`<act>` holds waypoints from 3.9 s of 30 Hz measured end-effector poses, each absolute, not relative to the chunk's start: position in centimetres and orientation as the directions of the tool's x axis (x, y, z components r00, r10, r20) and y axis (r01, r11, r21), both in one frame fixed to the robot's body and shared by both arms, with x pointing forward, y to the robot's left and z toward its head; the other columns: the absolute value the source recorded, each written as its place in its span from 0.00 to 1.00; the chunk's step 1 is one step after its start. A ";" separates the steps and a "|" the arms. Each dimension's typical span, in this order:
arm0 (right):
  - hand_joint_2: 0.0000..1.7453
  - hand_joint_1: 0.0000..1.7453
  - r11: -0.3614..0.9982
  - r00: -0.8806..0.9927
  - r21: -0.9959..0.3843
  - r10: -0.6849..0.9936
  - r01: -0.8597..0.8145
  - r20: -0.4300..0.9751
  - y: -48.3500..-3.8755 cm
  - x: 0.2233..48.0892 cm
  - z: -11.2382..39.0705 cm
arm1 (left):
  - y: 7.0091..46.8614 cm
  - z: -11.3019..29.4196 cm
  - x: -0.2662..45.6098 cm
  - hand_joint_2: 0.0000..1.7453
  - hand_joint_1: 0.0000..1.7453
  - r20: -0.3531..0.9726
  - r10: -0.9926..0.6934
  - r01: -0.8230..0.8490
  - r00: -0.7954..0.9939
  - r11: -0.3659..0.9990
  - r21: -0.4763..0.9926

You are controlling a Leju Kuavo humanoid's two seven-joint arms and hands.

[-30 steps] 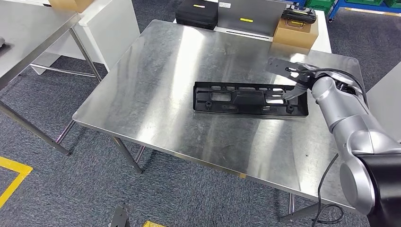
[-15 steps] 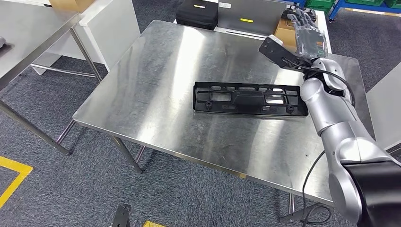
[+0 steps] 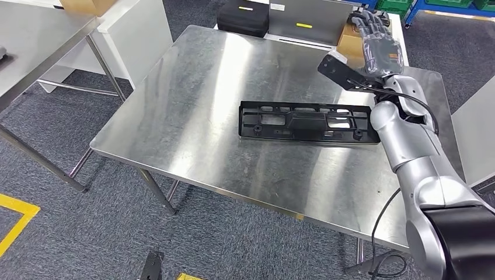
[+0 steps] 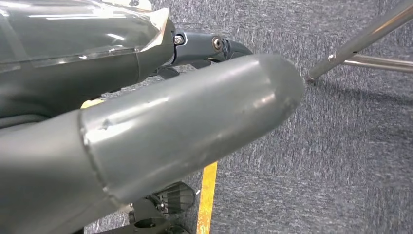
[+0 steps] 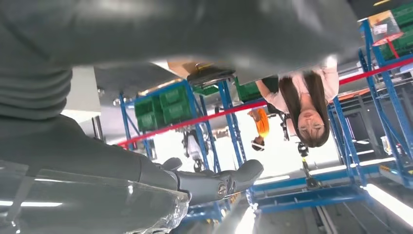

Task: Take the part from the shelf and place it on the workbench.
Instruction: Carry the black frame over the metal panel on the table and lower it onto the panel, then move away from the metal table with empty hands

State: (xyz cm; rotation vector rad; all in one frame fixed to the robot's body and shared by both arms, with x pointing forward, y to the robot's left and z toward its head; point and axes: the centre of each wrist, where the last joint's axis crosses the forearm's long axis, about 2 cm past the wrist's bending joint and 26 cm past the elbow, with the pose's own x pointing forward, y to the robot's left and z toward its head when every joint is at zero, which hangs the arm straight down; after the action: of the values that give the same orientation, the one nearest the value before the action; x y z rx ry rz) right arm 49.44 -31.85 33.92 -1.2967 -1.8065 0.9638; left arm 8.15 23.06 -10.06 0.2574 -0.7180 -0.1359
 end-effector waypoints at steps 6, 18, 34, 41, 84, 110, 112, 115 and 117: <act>0.00 0.00 0.180 -0.248 -0.873 0.966 0.452 0.071 -32.0 49.3 34.1 | 23.0 -9.9 8.7 0.00 0.00 0.630 -0.214 0.042 0.746 0.960 0.276; 0.00 0.00 0.156 -0.251 -0.888 0.967 0.432 0.047 -31.3 49.3 33.8 | 23.2 -10.0 8.7 0.00 0.00 0.622 -0.214 0.042 0.753 0.960 0.278; 0.00 0.00 0.154 -0.271 -0.888 0.962 0.432 0.035 -30.2 49.5 34.5 | 23.5 -10.0 8.8 0.00 0.00 0.622 -0.212 0.039 0.754 0.959 0.279; 0.00 0.00 0.138 -0.263 -0.897 0.965 0.419 0.026 -30.5 49.4 34.0 | 23.2 -9.9 8.8 0.00 0.00 0.623 -0.208 0.038 0.754 0.961 0.274; 0.00 0.00 0.087 -0.256 -0.913 0.966 0.398 -0.019 -30.3 49.5 33.5 | 23.7 -10.1 8.7 0.00 0.00 0.567 -0.222 0.096 0.793 0.965 0.244; 0.00 0.00 0.058 -0.219 -0.924 0.975 0.377 -0.028 -33.1 48.9 31.8 | 28.7 -10.8 6.6 0.00 0.00 0.501 -0.229 0.092 0.834 0.955 0.284; 0.00 0.00 0.061 -0.224 -0.924 0.974 0.378 -0.028 -33.0 48.9 31.8 | 29.1 -10.9 6.0 0.00 0.00 0.487 -0.230 0.093 0.843 0.953 0.288; 0.00 0.00 0.061 -0.226 -0.924 0.974 0.378 -0.028 -32.9 48.9 31.8 | 29.2 -10.9 5.8 0.00 0.00 0.481 -0.226 0.090 0.847 0.953 0.289; 0.00 0.00 0.062 -0.228 -0.925 0.973 0.375 -0.027 -32.8 48.8 31.5 | 29.2 -10.9 5.8 0.00 0.00 0.480 -0.220 0.085 0.849 0.954 0.286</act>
State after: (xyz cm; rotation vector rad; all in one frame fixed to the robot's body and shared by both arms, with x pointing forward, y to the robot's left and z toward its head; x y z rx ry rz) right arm 48.82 -32.84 31.55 -1.3596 -1.6834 1.1557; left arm 5.77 29.17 -10.90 0.2605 -0.5338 -0.1623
